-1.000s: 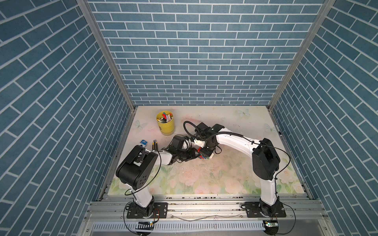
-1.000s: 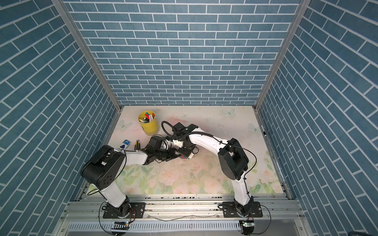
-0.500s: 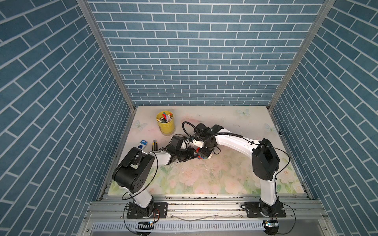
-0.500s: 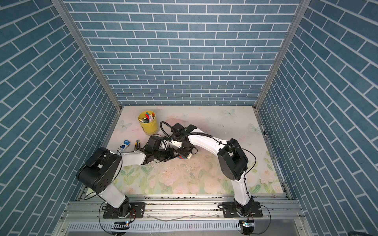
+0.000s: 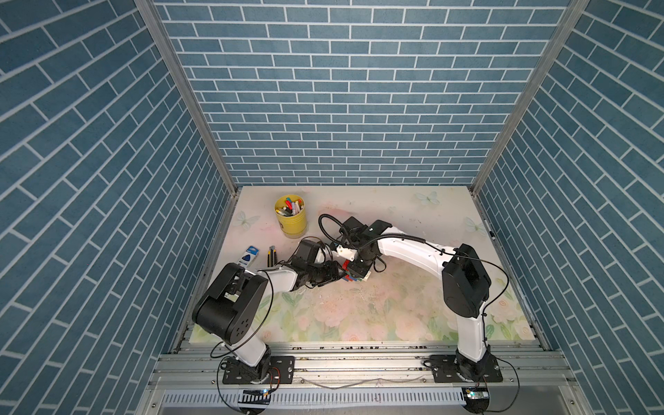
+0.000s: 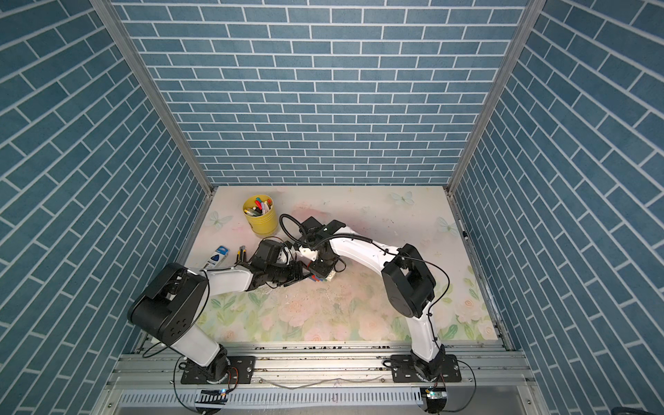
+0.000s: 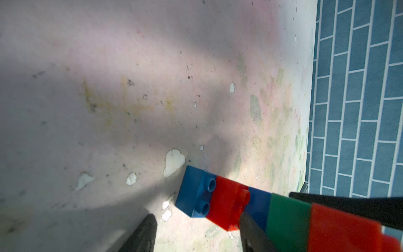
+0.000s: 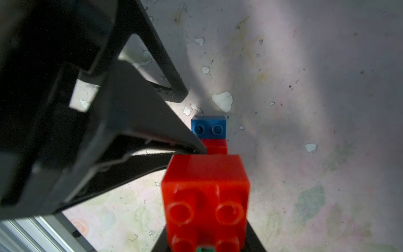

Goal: Assemble the letter y with lego
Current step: Assemble the lego brick with the lego brick.

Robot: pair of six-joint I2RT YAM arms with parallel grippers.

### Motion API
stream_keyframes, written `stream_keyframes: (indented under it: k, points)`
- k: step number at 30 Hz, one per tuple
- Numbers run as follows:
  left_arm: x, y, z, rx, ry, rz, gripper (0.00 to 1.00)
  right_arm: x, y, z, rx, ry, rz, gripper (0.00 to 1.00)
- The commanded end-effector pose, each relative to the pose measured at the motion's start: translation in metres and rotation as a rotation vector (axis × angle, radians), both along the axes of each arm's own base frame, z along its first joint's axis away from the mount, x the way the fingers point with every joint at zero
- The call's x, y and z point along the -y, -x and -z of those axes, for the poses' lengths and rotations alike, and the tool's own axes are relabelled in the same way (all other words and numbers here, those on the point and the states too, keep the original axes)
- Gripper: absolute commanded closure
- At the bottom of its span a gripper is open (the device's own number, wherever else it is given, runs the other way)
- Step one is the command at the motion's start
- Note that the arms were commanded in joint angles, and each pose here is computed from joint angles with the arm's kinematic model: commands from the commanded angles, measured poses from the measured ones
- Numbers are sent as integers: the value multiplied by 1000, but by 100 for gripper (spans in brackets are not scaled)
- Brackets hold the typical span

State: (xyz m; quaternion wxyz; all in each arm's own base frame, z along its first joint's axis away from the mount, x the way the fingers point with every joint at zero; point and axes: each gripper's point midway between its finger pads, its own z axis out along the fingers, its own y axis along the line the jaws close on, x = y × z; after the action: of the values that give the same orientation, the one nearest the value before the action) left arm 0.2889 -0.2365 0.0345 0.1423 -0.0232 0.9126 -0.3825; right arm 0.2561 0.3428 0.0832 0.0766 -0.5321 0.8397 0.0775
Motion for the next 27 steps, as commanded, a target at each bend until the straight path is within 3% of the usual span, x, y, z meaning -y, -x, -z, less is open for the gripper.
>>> stream_keyframes:
  k: [1,27]
  points:
    - [-33,41,50,-190,-143,-39,37,19,5,18,-32,81,21,74]
    - [-51,42,36,-142,-117,-97,36,7,10,25,-61,54,10,75]
